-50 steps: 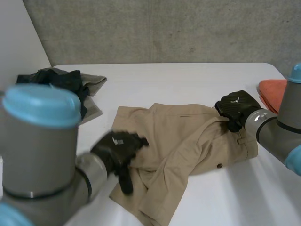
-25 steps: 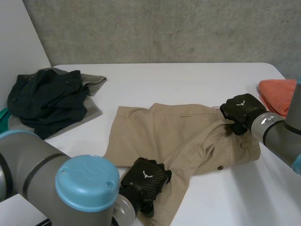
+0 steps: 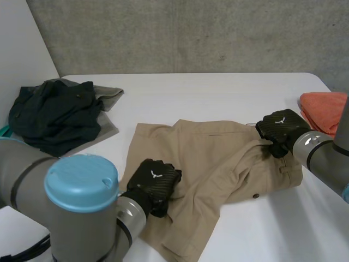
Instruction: Fold the laundry.
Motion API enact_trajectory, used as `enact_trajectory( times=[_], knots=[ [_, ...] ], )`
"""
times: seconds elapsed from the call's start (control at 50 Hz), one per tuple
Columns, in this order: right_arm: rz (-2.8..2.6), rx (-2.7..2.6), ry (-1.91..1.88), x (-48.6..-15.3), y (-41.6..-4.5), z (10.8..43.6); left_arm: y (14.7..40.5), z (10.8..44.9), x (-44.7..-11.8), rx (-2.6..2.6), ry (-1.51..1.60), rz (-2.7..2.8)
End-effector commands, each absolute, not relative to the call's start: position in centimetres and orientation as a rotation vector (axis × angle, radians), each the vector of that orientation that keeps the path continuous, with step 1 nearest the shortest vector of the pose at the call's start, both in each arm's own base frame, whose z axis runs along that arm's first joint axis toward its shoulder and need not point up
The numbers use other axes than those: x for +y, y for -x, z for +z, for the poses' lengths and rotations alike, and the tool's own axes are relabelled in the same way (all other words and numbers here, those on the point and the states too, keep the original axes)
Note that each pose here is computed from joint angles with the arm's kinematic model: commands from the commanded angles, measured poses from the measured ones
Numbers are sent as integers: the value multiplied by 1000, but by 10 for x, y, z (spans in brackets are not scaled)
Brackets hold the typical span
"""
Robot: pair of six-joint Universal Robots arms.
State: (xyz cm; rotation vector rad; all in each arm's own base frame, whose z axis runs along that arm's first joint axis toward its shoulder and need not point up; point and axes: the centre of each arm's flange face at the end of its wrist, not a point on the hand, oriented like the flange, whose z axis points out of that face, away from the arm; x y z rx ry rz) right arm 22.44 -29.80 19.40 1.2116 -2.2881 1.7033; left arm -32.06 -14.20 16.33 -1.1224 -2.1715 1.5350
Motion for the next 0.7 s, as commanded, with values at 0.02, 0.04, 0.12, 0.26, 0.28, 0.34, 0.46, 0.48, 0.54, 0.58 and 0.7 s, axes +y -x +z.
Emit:
enact_trajectory(
  times=[0.02,0.04,0.12,0.26,0.28,0.34,0.46,0.48,0.54,0.58,0.7],
  knots=[
    [1706,-2284,-1215,-298,-225,195,317,167,-121,-2113,1188,1428],
    [1706,-2284,-1215,-298,-225,195,318,166,-115,-2096,1211,1406],
    [1711,-2279,-1200,-301,-223,197,317,155,-88,-2029,1333,1312],
    [1708,-2282,-1201,-301,-223,196,317,140,-95,-2030,1443,1385],
    [1707,-2284,-1202,-300,-223,195,318,138,-96,-2026,1462,1401],
    [1701,-2290,-1208,-298,-224,193,320,134,-99,-2022,1474,1425],
    [1694,-2300,-1201,-298,-222,191,327,129,-104,-1997,1461,1461],
    [1693,-2300,-1199,-298,-222,191,329,128,-104,-1991,1459,1467],
    [1688,-2304,-1191,-298,-220,191,332,130,-108,-1968,1437,1510],
    [1684,-2303,-1193,-299,-219,190,333,138,-114,-1951,1401,1576],
    [1688,-2298,-1195,-299,-220,192,325,170,-139,-1968,1234,1766]
  ],
)
